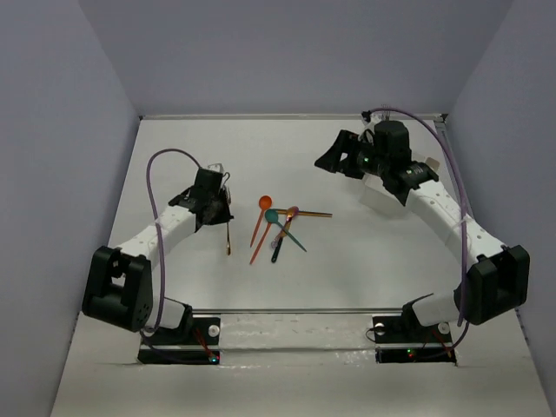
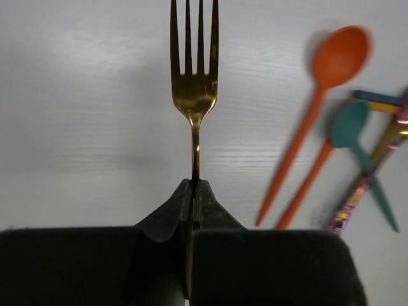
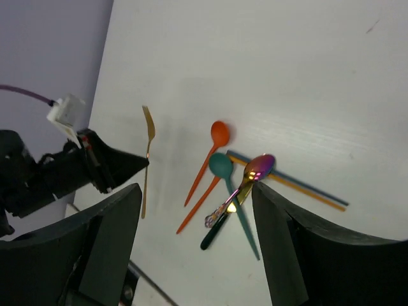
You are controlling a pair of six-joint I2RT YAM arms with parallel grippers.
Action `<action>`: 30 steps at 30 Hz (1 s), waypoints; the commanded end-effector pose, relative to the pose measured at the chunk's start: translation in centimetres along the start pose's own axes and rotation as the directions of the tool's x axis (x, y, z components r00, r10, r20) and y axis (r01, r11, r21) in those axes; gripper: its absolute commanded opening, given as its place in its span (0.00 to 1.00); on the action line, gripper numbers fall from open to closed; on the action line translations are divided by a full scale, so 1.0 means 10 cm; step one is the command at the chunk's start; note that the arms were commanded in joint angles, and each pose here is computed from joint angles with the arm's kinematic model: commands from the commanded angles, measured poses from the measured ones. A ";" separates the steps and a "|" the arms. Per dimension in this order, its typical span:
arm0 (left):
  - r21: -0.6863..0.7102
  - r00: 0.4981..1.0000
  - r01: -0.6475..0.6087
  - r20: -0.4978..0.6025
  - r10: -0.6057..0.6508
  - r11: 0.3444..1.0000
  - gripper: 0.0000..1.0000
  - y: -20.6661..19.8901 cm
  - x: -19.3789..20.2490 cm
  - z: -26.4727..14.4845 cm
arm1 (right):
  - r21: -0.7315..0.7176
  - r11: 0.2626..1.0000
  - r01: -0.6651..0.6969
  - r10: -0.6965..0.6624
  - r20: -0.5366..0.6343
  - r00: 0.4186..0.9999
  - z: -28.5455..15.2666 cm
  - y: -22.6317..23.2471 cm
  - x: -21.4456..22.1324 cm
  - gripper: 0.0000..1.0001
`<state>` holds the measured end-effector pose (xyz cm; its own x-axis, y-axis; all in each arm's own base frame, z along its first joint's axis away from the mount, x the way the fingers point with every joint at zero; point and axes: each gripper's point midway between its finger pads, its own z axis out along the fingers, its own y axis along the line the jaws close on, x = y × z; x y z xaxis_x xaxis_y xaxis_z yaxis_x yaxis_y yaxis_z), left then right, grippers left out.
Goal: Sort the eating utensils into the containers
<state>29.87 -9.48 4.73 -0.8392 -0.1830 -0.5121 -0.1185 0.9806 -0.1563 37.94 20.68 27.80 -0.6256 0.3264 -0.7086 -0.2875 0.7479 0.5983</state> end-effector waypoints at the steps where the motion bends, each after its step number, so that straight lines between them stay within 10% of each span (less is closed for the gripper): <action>1: 0.329 0.976 -0.089 0.217 0.017 0.940 0.06 -0.89 -0.64 -0.71 | -0.128 0.986 -0.104 0.092 -0.097 0.991 0.00 0.40 0.33 0.76; 10: 0.670 0.954 -0.187 0.299 -0.030 0.719 0.06 -1.92 -0.70 -1.47 | -0.163 0.983 -0.090 0.064 -0.159 0.985 0.20 0.67 0.50 0.81; 26: 0.753 0.951 -0.262 0.306 0.031 0.603 0.06 -2.50 -0.53 -1.78 | -0.186 0.979 -0.086 0.043 -0.224 0.974 0.30 0.85 0.76 0.73; 30: 0.762 0.949 -0.275 0.311 0.041 0.587 0.06 -2.56 -0.49 -1.85 | -0.154 0.985 -0.074 0.043 -0.199 0.979 0.34 0.79 0.73 0.41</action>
<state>27.13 -30.99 22.98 -0.6906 -0.1179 -0.7136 0.5000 0.6350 -0.5888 32.36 30.43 24.33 -0.8114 0.2082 -0.5461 -0.3158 0.6301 0.7094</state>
